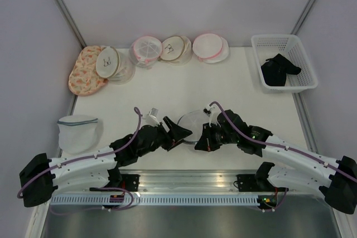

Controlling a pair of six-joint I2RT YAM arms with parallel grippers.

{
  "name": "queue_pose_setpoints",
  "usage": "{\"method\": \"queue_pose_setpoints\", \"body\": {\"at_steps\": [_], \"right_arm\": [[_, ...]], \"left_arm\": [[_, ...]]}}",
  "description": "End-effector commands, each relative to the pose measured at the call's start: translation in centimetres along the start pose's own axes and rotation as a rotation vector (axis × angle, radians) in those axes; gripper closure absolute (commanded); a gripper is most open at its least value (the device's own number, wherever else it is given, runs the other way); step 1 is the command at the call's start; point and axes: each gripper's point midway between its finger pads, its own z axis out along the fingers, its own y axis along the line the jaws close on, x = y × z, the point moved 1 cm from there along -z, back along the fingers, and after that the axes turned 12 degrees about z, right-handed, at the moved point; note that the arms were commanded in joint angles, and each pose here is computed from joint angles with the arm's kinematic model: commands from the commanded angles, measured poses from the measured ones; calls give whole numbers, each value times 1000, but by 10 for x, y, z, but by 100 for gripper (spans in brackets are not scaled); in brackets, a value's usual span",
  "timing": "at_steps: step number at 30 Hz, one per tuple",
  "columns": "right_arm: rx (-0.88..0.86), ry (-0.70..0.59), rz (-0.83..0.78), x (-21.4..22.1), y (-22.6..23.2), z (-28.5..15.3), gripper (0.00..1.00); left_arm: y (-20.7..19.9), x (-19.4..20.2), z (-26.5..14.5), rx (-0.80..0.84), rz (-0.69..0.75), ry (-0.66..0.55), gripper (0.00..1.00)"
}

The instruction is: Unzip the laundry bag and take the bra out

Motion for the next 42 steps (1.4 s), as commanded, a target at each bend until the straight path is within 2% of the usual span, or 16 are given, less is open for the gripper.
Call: {"method": "queue_pose_setpoints", "body": {"at_steps": [1,5,11,14,15,18,19,24,31,37,42], "right_arm": [[-38,-30,-28,-11,17,-4,99],[-41,-29,-27,-12,18,-1,99],[-55,-33,-31,-15,21,-2,100],[-51,-28,-31,-13,20,-2,100],[-45,-31,-33,-13,18,-2,100],[-32,-36,-34,-12,15,-4,100],[-21,-36,-33,-11,13,-5,100],[60,-58,-42,-13,1,-13,100],[420,-116,-69,-21,-54,-44,99],[671,-220,-79,-47,-84,-61,99],[744,-297,-88,-73,-82,-62,100]], "left_arm": [[-5,15,7,-21,-65,91,12],[-15,31,14,-18,-86,179,9],[-12,34,23,-39,-125,177,11],[-6,32,25,-41,-126,148,45],[-2,31,26,-51,-127,140,69],[7,30,26,-86,-123,123,94],[8,29,25,-92,-123,120,97],[14,24,21,-114,-108,93,98],[21,8,4,-129,-28,42,98],[18,4,-6,-94,89,82,98],[5,-17,-11,-77,219,71,98]]}}
